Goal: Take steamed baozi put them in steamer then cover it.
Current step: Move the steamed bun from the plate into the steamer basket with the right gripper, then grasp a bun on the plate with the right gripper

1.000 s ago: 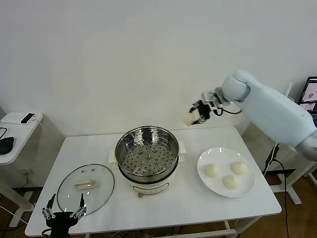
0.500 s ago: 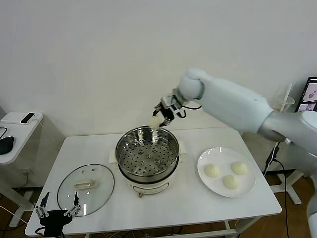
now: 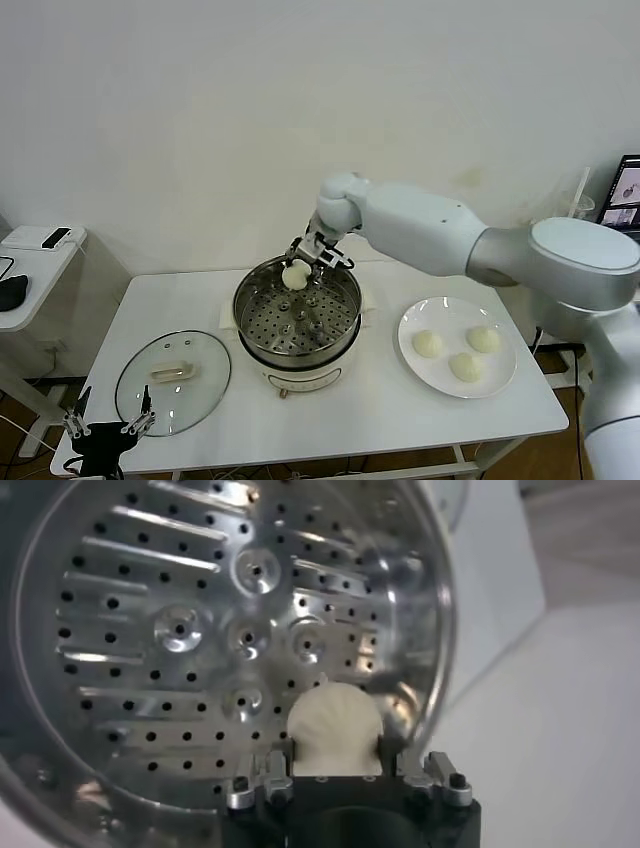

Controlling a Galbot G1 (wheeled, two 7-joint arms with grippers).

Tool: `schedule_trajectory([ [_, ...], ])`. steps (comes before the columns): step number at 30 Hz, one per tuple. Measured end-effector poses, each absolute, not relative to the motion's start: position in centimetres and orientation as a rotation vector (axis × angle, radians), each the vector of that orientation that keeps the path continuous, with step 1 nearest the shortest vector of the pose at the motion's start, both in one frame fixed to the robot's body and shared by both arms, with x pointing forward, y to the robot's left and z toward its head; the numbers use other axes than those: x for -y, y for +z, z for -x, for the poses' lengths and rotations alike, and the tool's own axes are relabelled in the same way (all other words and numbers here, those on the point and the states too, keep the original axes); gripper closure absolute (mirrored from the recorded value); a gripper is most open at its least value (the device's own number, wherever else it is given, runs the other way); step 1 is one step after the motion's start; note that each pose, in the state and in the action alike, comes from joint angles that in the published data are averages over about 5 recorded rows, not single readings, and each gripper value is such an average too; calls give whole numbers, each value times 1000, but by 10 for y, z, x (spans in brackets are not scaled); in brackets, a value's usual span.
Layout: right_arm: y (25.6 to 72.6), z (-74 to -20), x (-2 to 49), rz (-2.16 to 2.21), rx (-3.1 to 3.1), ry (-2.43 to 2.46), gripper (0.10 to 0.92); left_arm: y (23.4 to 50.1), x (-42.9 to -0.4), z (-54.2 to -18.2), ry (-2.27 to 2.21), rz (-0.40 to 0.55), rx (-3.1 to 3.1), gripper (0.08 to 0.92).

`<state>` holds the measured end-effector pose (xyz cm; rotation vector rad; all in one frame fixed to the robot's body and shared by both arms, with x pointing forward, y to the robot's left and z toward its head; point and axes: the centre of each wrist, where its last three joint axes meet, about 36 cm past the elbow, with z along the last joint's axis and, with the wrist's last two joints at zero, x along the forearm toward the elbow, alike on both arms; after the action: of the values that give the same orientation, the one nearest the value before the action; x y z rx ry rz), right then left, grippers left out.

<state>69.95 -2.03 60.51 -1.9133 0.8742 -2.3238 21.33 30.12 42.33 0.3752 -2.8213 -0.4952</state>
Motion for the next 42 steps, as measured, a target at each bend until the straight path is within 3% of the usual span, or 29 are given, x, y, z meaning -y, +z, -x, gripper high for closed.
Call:
schedule_trajectory([
  [18,577,-710,8,1854,-611,-2334,461,426,-301,-214,-492,-382,2827,177],
  [25,577,-716,13,1841,-598,-2332,286,429,-299,-213,-490,-383,2833,177],
  [30,589,-717,18,1841,-652,-2326,205,433,-299,-212,-495,-379,2834,177],
  [42,656,-697,65,1851,-1193,-2328,199,443,-301,-215,-501,-355,2846,177],
])
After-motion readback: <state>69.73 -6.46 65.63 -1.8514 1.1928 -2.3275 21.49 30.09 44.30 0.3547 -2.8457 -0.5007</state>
